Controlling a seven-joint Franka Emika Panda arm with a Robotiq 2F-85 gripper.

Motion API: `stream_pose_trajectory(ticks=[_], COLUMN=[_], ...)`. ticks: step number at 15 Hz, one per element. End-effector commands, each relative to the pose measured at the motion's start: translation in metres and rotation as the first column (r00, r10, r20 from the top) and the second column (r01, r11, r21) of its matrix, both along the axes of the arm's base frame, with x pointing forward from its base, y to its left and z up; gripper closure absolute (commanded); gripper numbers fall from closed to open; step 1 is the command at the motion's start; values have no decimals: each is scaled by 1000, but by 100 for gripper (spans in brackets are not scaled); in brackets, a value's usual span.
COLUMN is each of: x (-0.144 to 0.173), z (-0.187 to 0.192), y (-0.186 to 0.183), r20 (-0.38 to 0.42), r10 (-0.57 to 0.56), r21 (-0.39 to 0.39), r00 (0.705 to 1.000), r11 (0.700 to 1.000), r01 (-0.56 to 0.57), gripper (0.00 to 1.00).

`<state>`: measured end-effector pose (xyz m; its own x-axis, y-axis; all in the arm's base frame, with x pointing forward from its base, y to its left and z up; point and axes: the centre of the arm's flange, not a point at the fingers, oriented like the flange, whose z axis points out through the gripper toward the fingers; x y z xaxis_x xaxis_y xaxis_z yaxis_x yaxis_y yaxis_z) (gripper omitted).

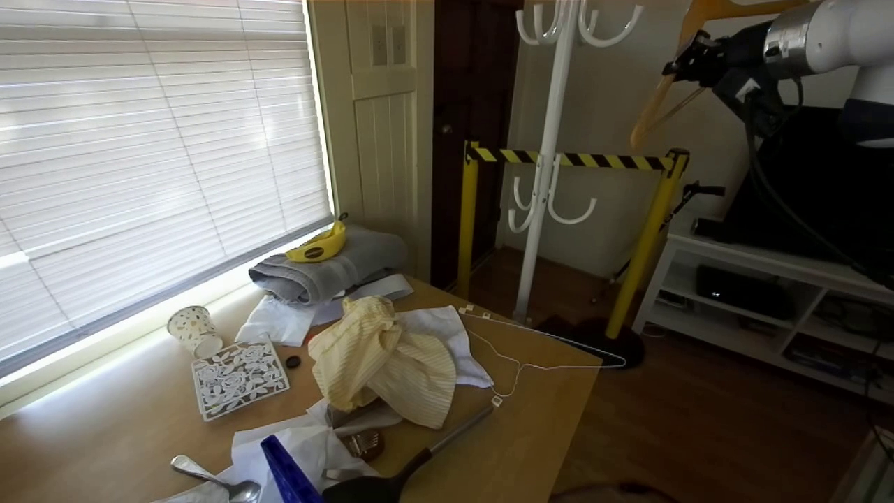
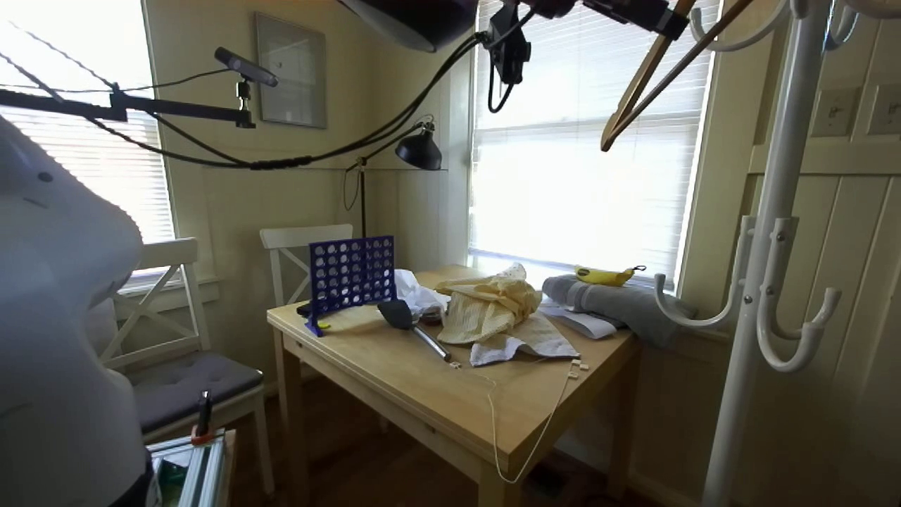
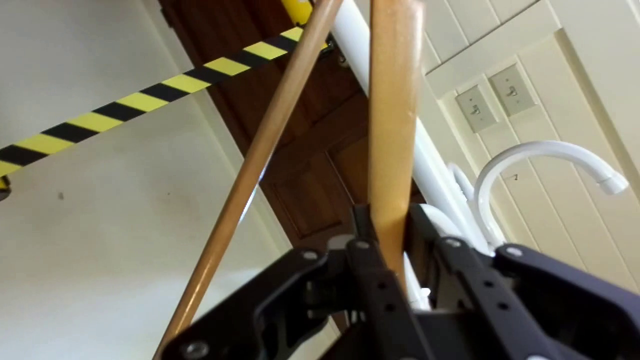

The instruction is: Put the hanger on the stand

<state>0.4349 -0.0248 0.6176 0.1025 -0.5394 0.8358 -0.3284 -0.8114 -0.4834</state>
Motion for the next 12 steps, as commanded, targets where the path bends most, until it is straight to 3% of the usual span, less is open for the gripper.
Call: stream_pose_trajectory(ticks=[1, 7, 8, 9, 10, 11, 12], x=[27, 47, 49, 51, 36, 39, 39], z=[-13, -30, -32, -31, -32, -36, -38], y=[-7, -6, -6, -4, -3, -3, -2], r20=[22, 11, 16, -10, -9, -17, -21], r10=[70, 196, 237, 233, 198, 201, 201], r21=[112, 231, 228, 175, 196, 197, 198], r00=[997, 981, 971, 972, 980, 979, 979], r11=[991, 954, 945, 958, 961, 961, 961], r01=[-72, -193, -235, -227, -193, -194, -193], gripper=[95, 95, 95, 95, 95, 80, 80])
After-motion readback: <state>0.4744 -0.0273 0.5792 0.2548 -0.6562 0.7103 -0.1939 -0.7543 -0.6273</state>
